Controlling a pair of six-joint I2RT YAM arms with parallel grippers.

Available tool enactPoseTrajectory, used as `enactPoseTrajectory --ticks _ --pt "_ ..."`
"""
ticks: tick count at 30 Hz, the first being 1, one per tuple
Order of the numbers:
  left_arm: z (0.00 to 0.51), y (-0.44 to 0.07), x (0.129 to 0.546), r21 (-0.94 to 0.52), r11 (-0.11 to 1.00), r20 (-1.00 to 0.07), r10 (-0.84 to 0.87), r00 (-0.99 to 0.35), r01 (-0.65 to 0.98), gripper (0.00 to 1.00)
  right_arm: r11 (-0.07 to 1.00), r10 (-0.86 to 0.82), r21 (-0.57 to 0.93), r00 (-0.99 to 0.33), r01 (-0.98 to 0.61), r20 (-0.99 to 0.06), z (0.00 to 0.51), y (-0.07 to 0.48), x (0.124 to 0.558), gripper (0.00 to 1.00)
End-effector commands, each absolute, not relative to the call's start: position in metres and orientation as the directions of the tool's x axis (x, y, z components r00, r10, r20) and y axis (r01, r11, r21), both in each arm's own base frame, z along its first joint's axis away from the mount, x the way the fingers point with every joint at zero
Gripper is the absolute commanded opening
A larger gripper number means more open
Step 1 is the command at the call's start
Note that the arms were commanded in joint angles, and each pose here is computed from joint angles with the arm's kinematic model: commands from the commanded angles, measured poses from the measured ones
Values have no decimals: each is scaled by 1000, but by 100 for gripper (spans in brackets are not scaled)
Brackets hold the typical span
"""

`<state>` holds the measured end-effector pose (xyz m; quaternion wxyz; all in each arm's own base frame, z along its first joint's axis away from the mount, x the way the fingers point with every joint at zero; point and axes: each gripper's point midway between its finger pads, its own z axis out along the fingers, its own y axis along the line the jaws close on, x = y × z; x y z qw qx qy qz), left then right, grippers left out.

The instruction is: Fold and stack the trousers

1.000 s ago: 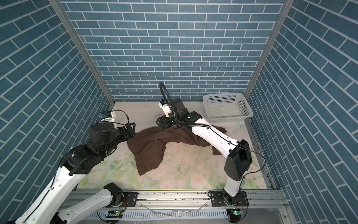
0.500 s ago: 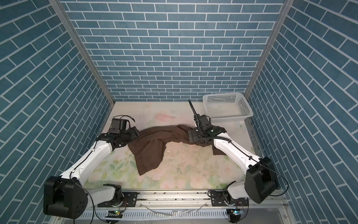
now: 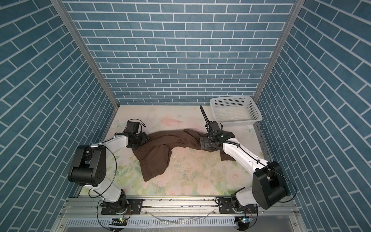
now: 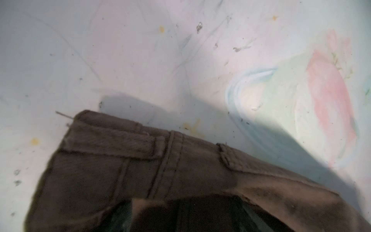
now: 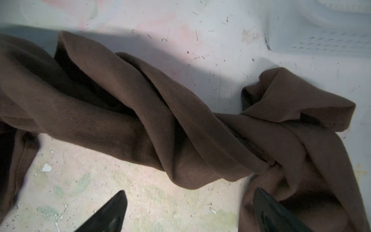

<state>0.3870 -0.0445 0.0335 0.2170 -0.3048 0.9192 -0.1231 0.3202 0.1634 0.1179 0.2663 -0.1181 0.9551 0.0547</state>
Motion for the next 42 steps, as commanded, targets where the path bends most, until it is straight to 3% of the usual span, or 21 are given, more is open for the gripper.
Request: enactPoseTrajectory --ticks 1,5,6,8,9,10,15,16,19,22,31,37,42 --pt "29 -44 405 -396 765 -328 -635 -700 -508 74 969 -157 94 -867 -227 -472 93 169 324 98" --pt "13 -44 411 -396 763 -311 -635 -707 -511 65 965 -160 118 -884 -233 -439 81 182 339 95" --pt "9 -44 412 -400 760 -301 -636 -710 -512 56 964 -154 132 -887 -233 -435 79 185 341 94" --pt "6 -45 416 -425 747 -280 -646 -710 -511 16 958 -144 167 -894 -234 -425 73 193 343 94" --pt "6 -44 416 -430 743 -276 -650 -708 -513 3 953 -146 184 -895 -242 -421 72 197 343 93" --pt "8 -43 418 -435 740 -278 -653 -705 -514 0 947 -154 199 -899 -253 -411 68 202 343 93" --pt "51 -34 424 -447 752 -336 -643 -688 -485 0 949 -157 196 -911 -246 -382 50 206 350 84" --pt "67 -31 426 -443 760 -361 -637 -681 -475 0 951 -153 197 -914 -240 -376 46 207 351 75" --pt "116 -18 421 -418 781 -437 -621 -651 -464 0 956 -142 186 -916 -225 -375 45 207 359 30" --pt "170 -3 409 -394 795 -534 -606 -589 -461 0 961 -145 163 -906 -225 -397 61 204 365 3" --pt "279 32 359 -380 804 -704 -573 -420 -458 0 986 -69 74 -772 -148 -631 176 157 372 0" --pt "338 35 334 -424 801 -757 -569 -320 -422 0 999 -29 2 -604 -51 -797 271 109 348 0" --pt "384 36 312 -465 796 -784 -573 -239 -388 0 1000 -3 11 -487 -25 -873 329 88 321 0"
